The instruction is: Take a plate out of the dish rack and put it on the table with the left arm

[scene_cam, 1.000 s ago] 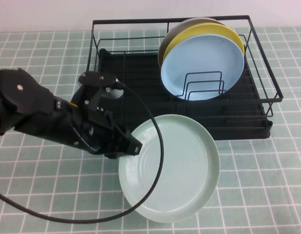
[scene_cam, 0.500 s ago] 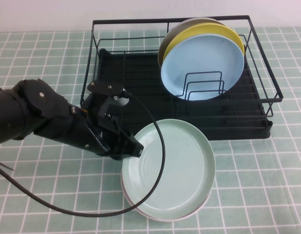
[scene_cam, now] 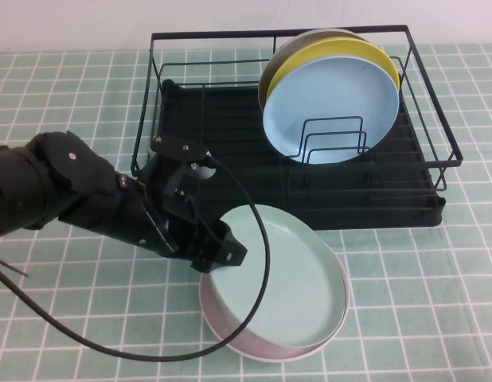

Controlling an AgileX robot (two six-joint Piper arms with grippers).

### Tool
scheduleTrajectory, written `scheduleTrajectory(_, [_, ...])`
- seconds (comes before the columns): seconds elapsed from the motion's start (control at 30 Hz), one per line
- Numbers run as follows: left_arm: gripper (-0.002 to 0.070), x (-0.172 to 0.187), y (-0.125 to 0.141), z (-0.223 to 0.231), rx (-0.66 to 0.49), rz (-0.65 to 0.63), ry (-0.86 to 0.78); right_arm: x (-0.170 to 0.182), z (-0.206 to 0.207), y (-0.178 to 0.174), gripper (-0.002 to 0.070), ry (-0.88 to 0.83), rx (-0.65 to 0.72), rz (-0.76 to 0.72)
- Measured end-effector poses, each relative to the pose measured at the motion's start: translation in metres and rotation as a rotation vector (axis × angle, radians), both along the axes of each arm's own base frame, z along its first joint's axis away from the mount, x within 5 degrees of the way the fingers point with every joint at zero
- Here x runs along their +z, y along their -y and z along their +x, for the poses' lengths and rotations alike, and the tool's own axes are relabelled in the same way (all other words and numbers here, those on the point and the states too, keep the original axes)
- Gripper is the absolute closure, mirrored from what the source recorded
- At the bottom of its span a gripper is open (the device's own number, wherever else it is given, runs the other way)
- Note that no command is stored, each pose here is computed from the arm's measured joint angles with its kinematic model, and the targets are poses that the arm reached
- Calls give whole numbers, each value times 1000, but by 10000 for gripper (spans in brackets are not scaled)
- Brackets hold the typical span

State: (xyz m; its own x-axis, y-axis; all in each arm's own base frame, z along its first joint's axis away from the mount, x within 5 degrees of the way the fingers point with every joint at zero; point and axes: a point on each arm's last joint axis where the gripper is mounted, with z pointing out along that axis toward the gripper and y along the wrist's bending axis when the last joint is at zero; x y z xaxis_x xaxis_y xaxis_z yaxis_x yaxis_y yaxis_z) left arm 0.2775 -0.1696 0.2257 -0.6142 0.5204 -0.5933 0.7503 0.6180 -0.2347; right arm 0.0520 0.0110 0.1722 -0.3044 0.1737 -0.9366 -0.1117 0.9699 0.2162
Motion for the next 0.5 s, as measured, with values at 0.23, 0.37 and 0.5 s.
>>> scheduleTrajectory(0.23, [295,22,-8,2,23,47,135,0,0,0,694,0,0,0])
scheduleTrajectory(0.37, [520,55,-21,-10,23,102,268,0,0,0,694,0,0,0])
scheduleTrajectory(0.5, [645,91,-41,-33,75,156,366,0,0,0,694,0,0,0])
